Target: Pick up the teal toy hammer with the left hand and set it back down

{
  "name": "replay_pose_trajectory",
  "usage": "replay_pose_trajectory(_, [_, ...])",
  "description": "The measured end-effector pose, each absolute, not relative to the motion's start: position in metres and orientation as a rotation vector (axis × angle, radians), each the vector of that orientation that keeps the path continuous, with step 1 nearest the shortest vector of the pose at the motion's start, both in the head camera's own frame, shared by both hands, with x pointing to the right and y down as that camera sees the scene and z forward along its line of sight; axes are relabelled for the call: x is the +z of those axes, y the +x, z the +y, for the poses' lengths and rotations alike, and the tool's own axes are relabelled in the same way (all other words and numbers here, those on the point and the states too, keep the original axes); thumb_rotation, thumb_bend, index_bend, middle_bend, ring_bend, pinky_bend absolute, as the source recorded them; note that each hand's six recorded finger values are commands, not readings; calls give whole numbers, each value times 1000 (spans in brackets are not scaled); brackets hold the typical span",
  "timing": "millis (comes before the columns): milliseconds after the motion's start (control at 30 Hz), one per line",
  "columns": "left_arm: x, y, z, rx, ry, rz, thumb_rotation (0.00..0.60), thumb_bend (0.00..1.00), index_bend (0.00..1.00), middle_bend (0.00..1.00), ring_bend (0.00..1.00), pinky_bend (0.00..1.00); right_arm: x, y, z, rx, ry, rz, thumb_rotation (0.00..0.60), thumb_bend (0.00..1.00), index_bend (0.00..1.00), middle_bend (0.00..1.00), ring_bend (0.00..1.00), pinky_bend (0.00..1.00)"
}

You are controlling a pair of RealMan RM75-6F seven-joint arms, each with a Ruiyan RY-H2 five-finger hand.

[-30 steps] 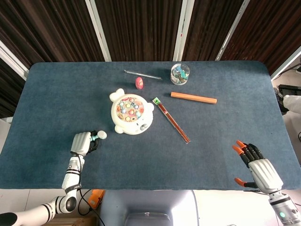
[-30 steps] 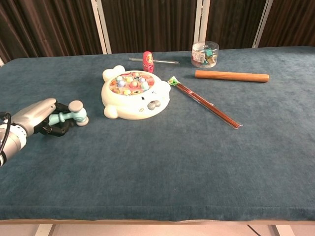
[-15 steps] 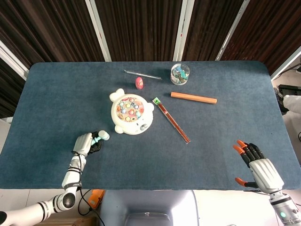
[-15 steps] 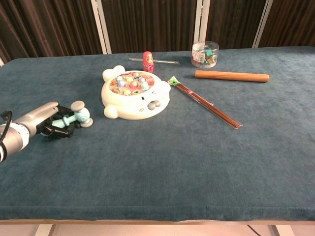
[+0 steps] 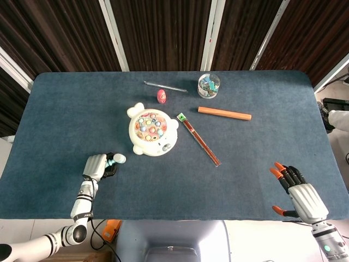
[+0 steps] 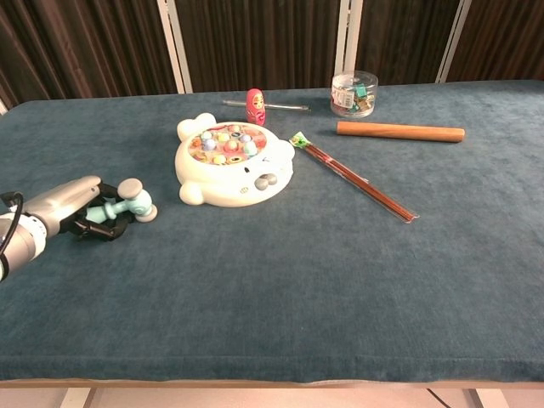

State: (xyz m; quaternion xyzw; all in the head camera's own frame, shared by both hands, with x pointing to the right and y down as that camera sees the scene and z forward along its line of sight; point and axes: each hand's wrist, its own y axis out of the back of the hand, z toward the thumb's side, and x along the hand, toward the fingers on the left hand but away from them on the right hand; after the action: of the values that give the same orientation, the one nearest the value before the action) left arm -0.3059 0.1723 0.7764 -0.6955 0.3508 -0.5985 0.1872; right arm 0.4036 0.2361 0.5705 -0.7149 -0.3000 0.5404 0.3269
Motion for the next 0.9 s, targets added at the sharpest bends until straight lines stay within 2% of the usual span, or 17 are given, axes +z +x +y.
replay_pose_trajectory(267, [783,-310,171,-1741,-1965,994,512,433,310,92,0,0,571,403,236,1413,-1879,-780,600,273,0,0,0,0])
replay_pose_trajectory(900, [779,-314,162,-1731,-1924,982,501,403,295,0,0,0,570,403,237,1411,-1884,-776,600,273,0,0,0,0])
